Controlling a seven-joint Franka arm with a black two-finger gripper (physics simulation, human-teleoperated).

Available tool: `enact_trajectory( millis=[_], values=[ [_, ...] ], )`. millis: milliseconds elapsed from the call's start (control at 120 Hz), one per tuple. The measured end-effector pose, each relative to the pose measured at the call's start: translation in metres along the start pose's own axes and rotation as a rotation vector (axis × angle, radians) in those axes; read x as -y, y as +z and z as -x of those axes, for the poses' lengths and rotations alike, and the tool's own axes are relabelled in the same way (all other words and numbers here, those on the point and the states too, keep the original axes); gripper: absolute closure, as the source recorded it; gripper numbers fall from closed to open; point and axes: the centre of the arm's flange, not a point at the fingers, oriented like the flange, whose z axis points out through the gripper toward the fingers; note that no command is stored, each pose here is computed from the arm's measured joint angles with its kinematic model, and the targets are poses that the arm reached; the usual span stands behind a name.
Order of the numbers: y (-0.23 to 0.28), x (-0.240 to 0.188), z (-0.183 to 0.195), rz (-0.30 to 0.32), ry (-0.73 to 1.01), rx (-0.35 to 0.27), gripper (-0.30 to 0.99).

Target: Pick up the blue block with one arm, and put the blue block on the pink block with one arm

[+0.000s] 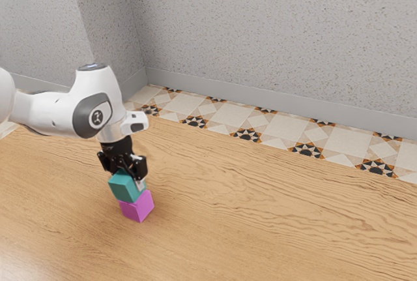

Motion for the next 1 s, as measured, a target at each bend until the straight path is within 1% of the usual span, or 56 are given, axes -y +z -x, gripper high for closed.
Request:
enact_trajectory(
  millis=[100, 375, 675, 1000],
  values=[
    [0.006, 0.001, 0.003, 0.002, 0.014, -0.004, 0.27],
    [0.008, -0.014, 0.001, 0.006, 0.077, -0.02, 0.27],
    [0.007, -0.001, 0.0, 0.017, 0.074, -0.029, 0.27],
    [0.01, -0.005, 0.0, 0.016, 0.103, -0.026, 0.27]
  ],
)
